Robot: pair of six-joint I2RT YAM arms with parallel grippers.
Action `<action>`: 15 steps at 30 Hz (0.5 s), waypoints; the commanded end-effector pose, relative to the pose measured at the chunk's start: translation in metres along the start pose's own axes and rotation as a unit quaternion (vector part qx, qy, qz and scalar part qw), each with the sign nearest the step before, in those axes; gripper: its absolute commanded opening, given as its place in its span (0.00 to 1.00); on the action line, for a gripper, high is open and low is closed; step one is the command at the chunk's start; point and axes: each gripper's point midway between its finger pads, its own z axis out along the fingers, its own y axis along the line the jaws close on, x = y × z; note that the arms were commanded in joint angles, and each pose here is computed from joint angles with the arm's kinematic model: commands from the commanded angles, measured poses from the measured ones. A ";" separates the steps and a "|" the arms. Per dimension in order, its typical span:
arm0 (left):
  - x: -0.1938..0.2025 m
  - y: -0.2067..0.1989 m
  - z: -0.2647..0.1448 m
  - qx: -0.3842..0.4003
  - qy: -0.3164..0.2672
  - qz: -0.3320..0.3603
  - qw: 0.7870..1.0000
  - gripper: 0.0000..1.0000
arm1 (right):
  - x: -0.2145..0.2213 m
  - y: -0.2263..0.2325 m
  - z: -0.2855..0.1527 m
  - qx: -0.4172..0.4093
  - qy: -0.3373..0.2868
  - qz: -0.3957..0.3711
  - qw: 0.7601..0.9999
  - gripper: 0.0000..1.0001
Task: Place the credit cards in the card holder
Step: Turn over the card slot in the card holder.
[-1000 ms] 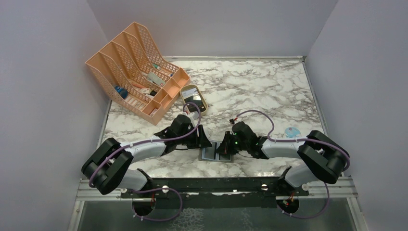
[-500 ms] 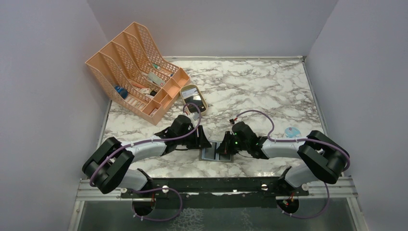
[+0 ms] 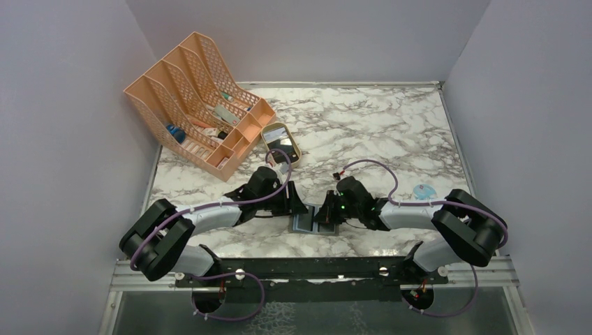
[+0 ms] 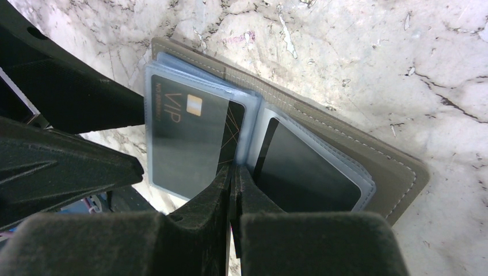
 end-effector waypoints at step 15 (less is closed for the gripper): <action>-0.003 -0.046 -0.008 0.089 -0.001 0.000 0.996 0.53 | -0.022 0.008 -0.026 0.017 -0.045 -0.051 0.998 0.47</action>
